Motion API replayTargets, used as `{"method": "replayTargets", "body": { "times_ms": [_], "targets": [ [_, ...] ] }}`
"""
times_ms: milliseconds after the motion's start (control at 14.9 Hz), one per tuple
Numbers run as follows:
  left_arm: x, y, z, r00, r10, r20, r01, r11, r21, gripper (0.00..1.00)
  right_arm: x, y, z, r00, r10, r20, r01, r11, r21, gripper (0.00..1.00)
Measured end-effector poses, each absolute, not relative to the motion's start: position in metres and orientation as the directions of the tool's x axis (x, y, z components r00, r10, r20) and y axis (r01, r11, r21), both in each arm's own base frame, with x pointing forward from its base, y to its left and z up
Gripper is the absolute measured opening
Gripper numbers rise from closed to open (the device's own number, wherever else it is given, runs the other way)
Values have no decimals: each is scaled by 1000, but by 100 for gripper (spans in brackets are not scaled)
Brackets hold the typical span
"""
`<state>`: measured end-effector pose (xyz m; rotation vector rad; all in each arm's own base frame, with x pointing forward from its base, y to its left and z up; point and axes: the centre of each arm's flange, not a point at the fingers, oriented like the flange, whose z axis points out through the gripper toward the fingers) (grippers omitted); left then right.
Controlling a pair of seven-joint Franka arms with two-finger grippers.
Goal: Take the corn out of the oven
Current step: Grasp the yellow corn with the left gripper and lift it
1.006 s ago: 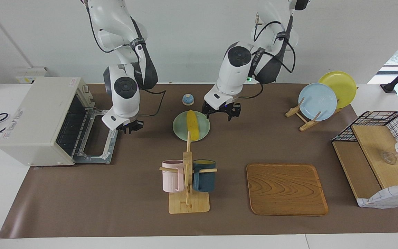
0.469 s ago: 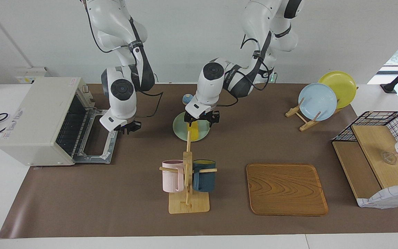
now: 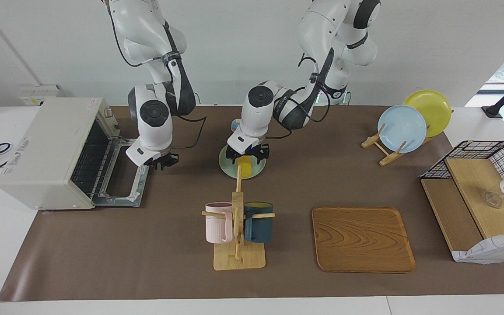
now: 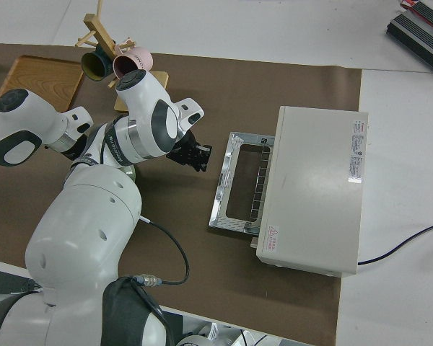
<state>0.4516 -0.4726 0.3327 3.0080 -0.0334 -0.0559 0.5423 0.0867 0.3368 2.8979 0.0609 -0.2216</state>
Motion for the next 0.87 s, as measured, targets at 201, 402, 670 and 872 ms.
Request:
{"method": "replayTargets", "body": {
  "times_ms": [201,402,670,872],
  "targets": [
    [453,-471,332,999,-20,-36,-16,-991,131,100,540,75,320,990,23,-140,53,-975,216,6],
    [453,-471,326,999,-19,-42,-14,-992,125,100,538,74,309,988,22,-151,55,-975,214,4],
    [453,-470,316,998,-19,-54,-12,-993,115,100,534,66,301,986,28,-165,63,-975,211,4],
    [452,-470,313,998,-18,-56,-11,-993,113,100,533,56,298,984,47,-174,88,-967,240,4]
  ]
}}
